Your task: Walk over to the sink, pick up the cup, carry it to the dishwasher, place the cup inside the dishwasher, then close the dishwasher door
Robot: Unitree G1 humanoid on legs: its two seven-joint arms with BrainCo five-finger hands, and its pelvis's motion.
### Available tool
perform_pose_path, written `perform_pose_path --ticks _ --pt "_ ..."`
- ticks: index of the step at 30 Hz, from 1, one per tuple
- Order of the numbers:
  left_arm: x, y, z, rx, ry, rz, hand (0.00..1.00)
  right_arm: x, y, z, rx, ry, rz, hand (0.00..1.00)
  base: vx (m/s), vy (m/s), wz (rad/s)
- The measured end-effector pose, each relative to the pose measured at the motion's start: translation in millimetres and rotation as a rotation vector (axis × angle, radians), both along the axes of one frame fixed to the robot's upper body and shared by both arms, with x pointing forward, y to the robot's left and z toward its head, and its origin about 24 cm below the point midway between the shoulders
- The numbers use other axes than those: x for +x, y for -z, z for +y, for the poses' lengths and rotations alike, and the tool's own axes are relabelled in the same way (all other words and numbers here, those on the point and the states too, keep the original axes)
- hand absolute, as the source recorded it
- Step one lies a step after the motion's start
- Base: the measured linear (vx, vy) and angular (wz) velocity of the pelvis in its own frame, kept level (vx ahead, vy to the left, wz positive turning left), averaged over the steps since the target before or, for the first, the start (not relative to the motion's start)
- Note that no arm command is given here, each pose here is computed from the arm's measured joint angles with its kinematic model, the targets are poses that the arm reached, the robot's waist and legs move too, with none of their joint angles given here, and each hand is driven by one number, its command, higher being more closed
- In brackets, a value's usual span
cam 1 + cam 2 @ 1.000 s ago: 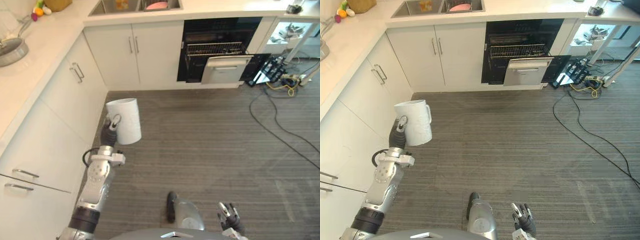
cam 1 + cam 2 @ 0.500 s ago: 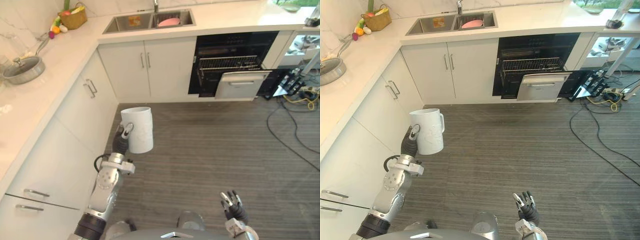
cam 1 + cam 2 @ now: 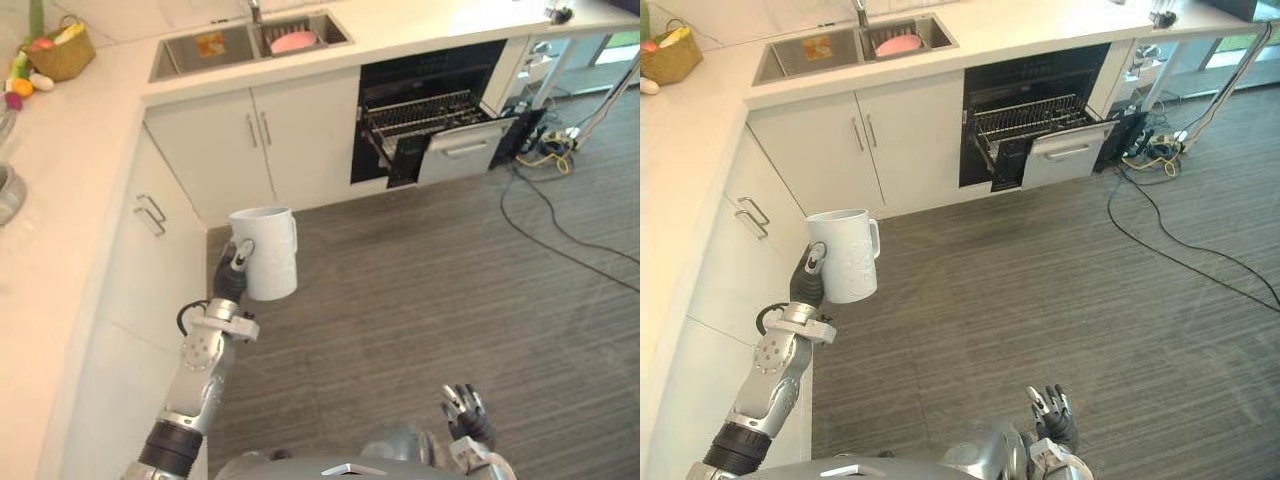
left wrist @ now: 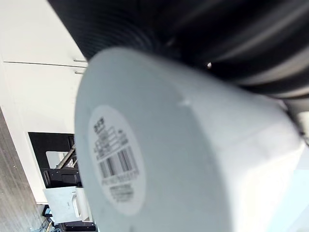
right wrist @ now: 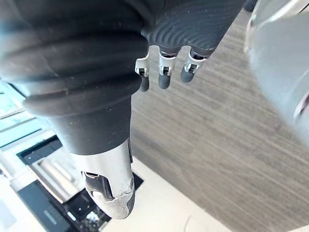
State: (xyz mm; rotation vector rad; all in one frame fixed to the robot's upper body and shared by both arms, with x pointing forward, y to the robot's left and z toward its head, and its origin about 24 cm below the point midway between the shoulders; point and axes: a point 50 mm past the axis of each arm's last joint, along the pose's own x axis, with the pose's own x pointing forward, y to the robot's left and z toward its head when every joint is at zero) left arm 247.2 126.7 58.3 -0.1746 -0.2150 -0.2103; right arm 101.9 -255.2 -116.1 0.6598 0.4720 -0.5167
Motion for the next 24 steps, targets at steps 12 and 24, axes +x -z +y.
perform_pose_path --ticks 12,24 --pt "12.4 -17.9 -18.7 0.025 0.085 -0.095 1.00 2.1 -10.7 6.3 -0.023 -0.035 -0.061 0.00 0.22 -0.038 0.02" --pt "-1.8 -4.0 -37.6 -0.021 0.140 -0.030 1.00 6.5 -33.7 -16.5 -0.104 0.026 -0.153 0.00 0.40 -0.099 0.17"
